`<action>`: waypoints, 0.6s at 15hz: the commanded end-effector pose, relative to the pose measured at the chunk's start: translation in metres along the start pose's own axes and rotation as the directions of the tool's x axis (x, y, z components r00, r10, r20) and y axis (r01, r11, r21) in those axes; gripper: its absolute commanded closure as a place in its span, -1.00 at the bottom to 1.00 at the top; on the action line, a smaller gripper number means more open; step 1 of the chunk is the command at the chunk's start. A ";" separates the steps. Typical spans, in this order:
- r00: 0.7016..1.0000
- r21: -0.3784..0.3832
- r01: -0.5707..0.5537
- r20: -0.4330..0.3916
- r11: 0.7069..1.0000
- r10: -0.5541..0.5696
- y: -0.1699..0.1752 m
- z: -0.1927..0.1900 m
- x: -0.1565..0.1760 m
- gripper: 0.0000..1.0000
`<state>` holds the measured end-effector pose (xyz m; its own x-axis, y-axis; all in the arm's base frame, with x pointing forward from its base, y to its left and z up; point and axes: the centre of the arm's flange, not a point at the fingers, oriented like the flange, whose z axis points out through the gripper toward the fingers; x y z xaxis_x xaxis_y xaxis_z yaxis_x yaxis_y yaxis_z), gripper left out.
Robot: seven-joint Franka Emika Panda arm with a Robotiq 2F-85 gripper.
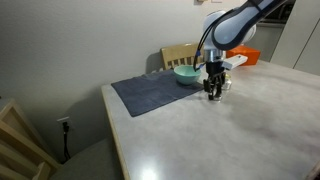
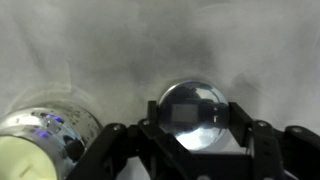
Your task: Remove the lid from the silver tin
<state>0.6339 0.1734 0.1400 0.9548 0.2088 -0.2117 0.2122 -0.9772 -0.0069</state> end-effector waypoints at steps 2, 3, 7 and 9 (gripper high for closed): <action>0.998 -0.005 0.039 0.042 0.999 -0.039 0.001 0.004 -0.005 -0.95; 0.998 0.006 0.042 0.044 0.999 -0.042 0.000 0.000 -0.008 -1.00; 0.999 0.006 0.045 0.030 0.999 -0.045 -0.011 -0.021 -0.024 -1.00; 0.998 0.000 0.058 0.012 0.998 -0.058 -0.022 -0.037 -0.034 -1.00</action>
<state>0.6280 0.1836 0.1510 0.9433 0.2419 -0.2274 0.2447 -0.9695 -0.0163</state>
